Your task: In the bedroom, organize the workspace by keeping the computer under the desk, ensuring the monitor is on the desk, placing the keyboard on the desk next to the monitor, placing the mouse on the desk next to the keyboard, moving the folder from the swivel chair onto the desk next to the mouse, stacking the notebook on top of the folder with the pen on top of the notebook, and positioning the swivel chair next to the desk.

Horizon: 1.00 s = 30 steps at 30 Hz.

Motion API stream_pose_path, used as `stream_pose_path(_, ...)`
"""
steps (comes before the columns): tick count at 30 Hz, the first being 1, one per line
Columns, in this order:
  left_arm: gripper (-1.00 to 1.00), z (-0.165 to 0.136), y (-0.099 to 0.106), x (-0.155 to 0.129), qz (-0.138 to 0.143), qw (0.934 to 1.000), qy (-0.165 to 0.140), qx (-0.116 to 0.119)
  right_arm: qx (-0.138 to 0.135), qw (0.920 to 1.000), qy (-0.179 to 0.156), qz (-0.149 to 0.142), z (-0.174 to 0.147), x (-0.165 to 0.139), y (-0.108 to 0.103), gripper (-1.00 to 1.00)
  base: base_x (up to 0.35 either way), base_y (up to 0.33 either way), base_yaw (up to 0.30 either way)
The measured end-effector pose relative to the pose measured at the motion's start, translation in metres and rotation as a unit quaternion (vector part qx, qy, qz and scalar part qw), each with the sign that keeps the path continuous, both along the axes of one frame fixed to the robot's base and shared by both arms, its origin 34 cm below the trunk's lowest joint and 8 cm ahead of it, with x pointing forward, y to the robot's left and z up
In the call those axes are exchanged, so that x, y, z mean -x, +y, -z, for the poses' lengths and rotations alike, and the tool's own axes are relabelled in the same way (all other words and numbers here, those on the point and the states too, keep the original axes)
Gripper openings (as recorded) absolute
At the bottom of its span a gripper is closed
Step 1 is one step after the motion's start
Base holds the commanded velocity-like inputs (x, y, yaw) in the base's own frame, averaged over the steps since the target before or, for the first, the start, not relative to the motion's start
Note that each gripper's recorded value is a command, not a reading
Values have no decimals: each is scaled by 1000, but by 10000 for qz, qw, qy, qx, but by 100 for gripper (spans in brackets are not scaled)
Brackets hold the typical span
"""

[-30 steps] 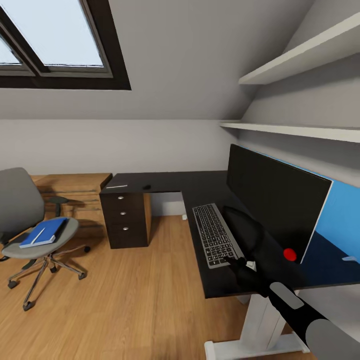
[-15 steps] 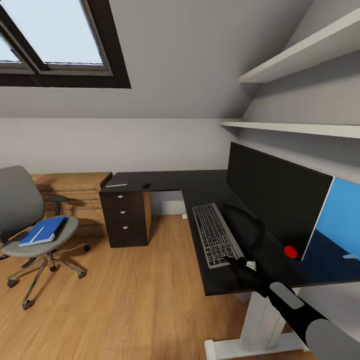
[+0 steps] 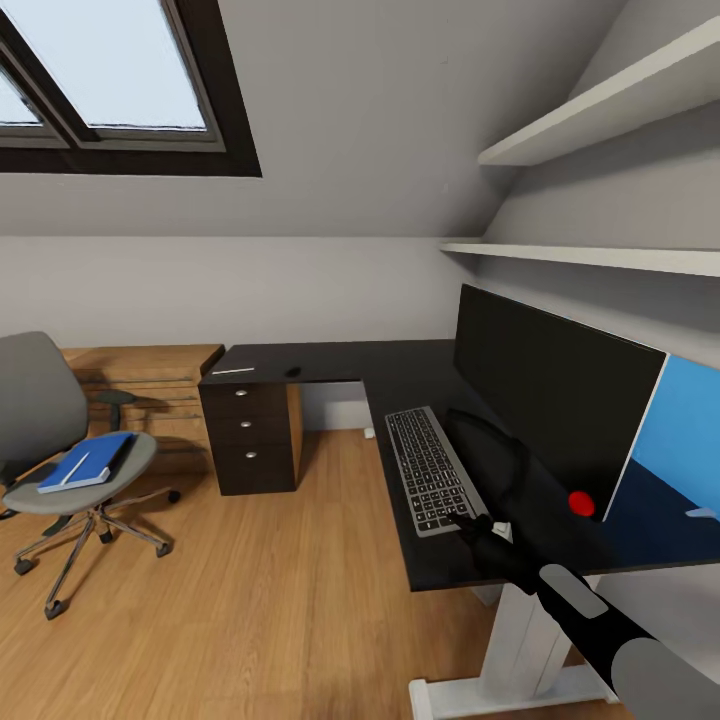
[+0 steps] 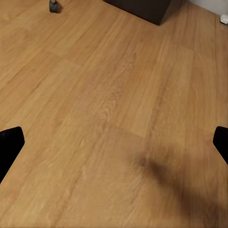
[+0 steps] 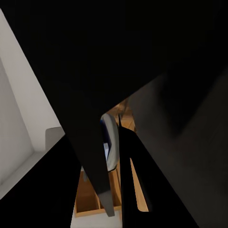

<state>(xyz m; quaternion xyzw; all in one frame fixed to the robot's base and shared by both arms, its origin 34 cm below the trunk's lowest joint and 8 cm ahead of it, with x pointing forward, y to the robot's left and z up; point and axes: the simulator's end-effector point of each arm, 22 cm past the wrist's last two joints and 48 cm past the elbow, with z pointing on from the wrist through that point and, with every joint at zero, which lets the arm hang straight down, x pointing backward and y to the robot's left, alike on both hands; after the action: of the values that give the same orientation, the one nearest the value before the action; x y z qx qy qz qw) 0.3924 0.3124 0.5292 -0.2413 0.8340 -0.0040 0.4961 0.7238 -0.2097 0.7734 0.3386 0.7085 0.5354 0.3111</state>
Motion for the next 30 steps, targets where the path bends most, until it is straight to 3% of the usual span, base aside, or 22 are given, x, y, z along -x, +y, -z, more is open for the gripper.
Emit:
stream_pose_path(13,100,0,-2,0,22,10000,-2,8,1,10000,-2,8,0,0,-1,-100,101,0,0)
stream_pose_path(30,100,0,-2,0,34,10000,-3,6,16,10000,23,16,2,0,-2,-100,8,0,0)
